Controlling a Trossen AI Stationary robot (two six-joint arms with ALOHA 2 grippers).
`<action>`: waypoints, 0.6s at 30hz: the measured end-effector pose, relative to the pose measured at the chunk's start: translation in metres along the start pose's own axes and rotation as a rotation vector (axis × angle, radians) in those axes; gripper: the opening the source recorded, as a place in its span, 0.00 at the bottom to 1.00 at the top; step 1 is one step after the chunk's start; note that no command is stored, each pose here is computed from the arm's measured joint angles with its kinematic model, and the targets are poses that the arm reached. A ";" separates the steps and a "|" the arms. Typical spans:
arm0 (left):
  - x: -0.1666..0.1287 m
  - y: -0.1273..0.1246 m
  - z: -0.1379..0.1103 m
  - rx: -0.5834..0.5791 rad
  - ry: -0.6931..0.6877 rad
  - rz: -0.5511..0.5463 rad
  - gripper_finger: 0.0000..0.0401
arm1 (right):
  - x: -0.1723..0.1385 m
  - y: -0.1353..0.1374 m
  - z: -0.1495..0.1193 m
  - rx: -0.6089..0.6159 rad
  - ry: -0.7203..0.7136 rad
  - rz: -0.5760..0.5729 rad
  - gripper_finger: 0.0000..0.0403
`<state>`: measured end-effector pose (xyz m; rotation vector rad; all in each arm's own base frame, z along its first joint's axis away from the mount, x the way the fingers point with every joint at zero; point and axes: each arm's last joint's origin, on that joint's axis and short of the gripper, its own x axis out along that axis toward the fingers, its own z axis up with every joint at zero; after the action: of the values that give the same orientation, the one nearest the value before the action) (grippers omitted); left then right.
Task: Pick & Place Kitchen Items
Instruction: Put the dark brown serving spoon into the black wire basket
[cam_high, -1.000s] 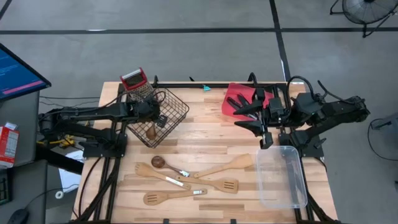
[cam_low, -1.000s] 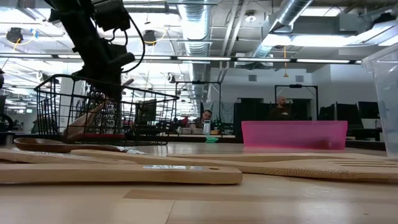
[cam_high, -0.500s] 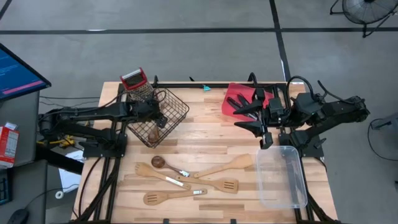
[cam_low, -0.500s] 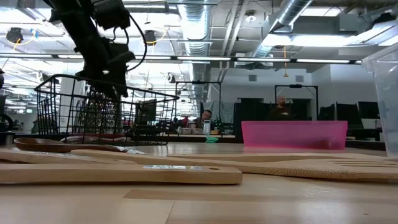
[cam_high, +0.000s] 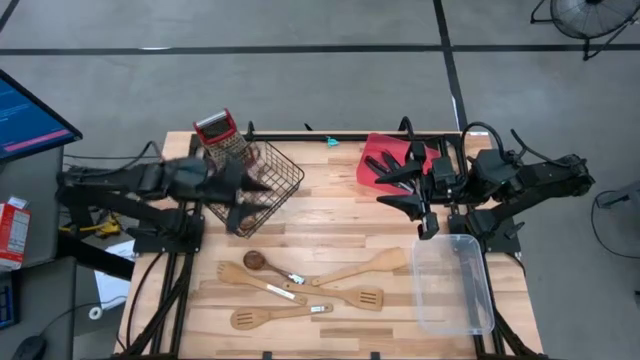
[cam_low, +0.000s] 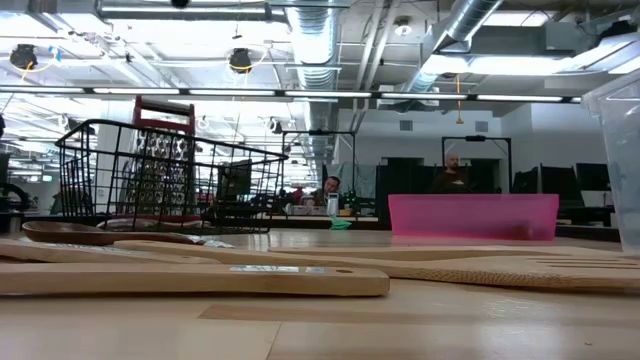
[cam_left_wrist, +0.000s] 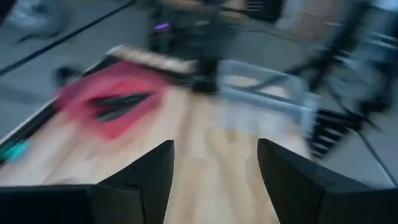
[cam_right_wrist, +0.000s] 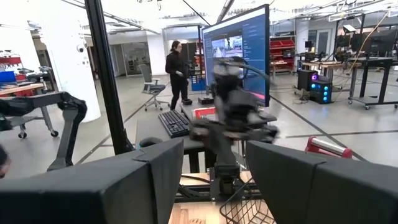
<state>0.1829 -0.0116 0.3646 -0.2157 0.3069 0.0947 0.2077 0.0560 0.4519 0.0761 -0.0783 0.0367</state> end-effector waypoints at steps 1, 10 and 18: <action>-0.001 -0.008 -0.001 0.031 0.001 -0.035 0.53 | 0.000 0.000 0.000 0.000 0.001 0.000 0.47; 0.052 -0.063 -0.046 0.223 0.269 -0.164 0.53 | 0.000 0.000 0.000 0.000 0.001 0.000 0.47; 0.108 -0.072 -0.097 0.322 0.562 -0.186 0.53 | 0.000 0.000 -0.002 0.028 0.018 -0.001 0.45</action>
<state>0.2663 -0.0971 0.2545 0.0555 0.8519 -0.2036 0.2082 0.0562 0.4500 0.1040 -0.0597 0.0370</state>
